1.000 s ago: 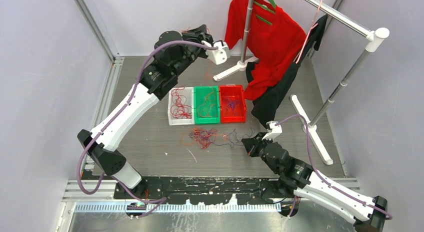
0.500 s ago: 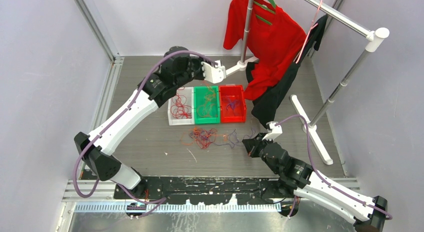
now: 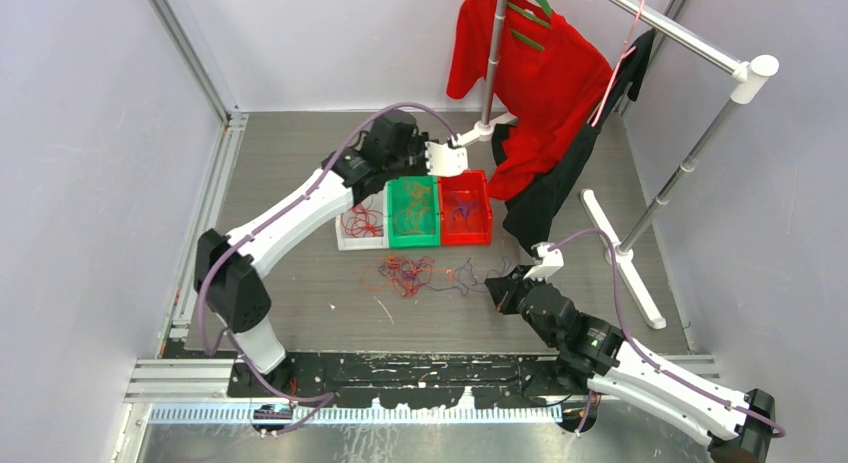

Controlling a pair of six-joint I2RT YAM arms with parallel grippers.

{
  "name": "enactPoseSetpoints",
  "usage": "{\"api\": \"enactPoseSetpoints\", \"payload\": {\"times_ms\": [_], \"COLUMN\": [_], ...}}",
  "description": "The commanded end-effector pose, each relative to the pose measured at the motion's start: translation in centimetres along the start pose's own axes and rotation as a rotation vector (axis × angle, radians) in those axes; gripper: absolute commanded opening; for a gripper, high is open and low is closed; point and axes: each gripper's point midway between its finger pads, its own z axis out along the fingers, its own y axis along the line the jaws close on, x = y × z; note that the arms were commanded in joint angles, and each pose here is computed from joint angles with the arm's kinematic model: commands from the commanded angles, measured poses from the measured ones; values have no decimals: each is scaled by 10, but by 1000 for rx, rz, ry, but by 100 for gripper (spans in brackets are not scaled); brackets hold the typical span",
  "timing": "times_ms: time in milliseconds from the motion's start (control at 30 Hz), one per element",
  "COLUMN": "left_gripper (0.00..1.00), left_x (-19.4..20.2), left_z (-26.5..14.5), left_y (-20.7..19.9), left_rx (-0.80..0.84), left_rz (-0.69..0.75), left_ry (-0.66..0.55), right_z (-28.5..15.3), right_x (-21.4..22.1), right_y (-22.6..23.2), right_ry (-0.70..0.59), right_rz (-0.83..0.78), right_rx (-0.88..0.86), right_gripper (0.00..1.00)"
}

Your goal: Untangle the cables

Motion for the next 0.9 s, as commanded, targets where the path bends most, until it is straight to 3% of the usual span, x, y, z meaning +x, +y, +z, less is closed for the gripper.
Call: {"api": "enactPoseSetpoints", "payload": {"times_ms": [0, 167, 467, 667, 867], "left_gripper": [0, 0, 0, 0, 0], "left_x": [1, 8, 13, 47, 88], "left_z": [23, 49, 84, 109, 121], "left_y": [-15, -51, -98, -115, -140], "left_rx": [59, 175, 342, 377, 388], "left_rz": [-60, -100, -331, -434, -448], "left_ry": [-3, 4, -14, 45, 135], "right_z": [-1, -2, 2, 2, 4], "right_x": [-24, -26, -23, -28, -32], "right_y": [12, 12, 9, 14, 22], "right_ry": [-74, -80, -74, -80, -73], "right_rz": [50, 59, 73, 80, 76], "right_rx": [-19, -10, 15, 11, -2], "right_gripper": [1, 1, 1, 1, 1]}}
